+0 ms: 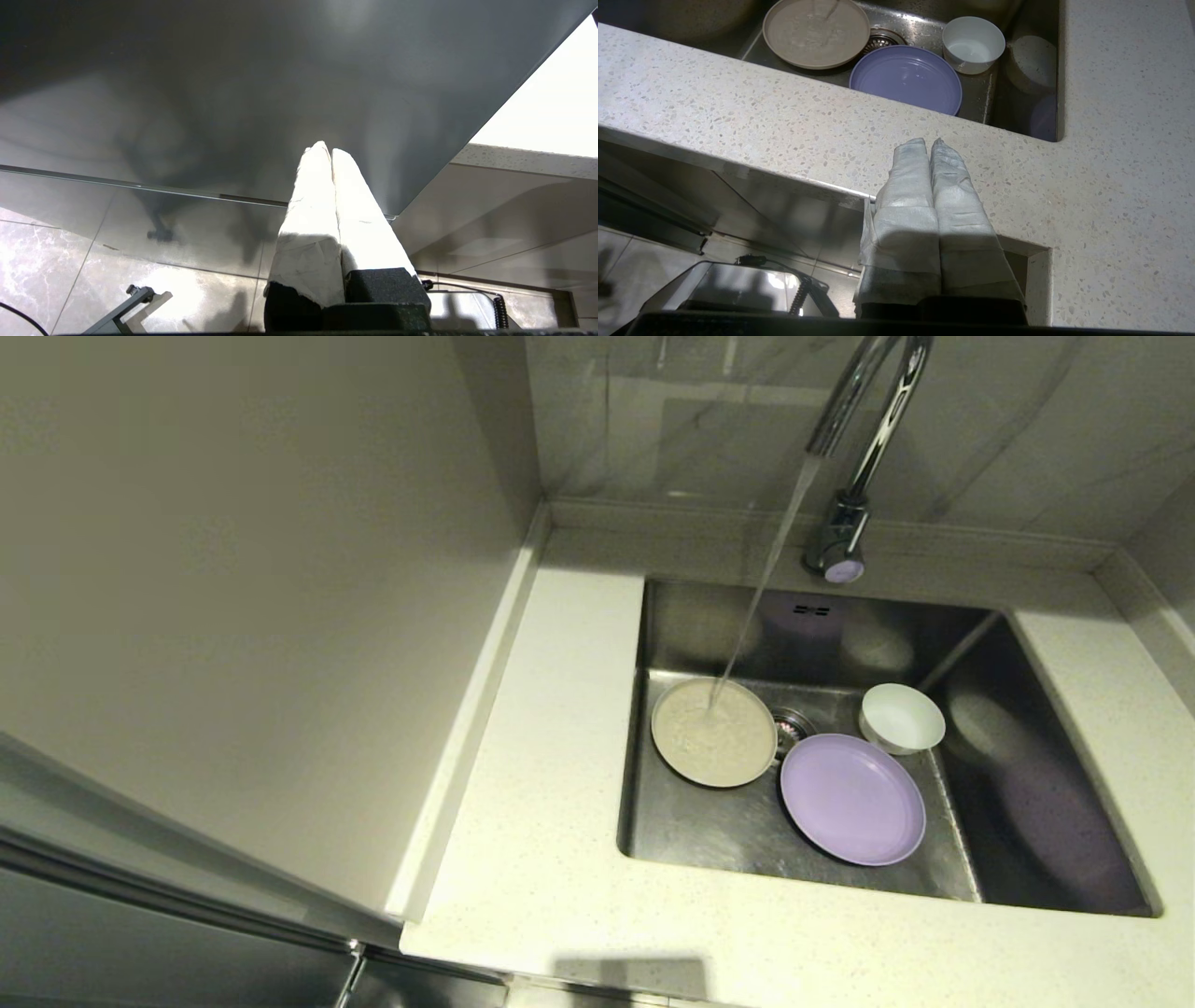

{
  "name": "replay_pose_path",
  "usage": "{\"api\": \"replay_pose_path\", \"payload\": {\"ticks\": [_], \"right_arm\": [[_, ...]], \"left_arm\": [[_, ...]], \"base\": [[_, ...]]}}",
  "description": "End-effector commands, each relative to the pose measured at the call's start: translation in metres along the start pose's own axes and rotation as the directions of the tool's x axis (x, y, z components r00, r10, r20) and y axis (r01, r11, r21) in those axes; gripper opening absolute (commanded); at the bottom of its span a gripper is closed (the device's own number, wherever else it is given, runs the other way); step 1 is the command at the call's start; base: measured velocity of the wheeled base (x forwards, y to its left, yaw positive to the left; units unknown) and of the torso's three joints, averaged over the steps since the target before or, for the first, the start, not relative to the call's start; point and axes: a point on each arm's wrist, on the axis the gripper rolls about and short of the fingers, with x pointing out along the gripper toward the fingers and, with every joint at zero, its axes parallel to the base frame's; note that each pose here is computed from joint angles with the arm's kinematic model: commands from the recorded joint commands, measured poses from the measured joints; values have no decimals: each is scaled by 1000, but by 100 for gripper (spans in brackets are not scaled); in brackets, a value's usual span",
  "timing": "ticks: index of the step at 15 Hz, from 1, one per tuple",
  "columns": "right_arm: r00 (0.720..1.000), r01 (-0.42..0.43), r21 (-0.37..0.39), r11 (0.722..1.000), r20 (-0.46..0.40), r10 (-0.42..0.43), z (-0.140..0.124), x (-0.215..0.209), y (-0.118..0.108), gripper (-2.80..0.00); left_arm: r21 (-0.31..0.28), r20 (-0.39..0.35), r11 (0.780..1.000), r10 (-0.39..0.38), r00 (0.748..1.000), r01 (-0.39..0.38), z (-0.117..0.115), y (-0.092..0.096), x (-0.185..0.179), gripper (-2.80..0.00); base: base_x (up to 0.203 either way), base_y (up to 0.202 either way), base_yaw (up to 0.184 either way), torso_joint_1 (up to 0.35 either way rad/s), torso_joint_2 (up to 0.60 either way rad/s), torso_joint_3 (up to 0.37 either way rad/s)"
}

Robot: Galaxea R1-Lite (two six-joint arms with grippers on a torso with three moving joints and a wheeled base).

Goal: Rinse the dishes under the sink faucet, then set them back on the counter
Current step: Wait for the water to rinse the bowl

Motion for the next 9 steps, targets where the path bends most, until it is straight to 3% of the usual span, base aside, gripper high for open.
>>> {"api": "replay_pose_path", "payload": {"ticks": [1,9], "right_arm": [[1000,-1,0,1000,-3,1,0,0,0,-280],[1000,-1,0,1000,-3,1,0,0,0,-280]], "left_arm": [[-1,2,1000,1,1000,-1,0,0,0,-280],[-1,2,1000,1,1000,-1,0,0,0,-280]], "base": [[0,0,0,0,0,0],[0,0,0,0,0,0]]}}
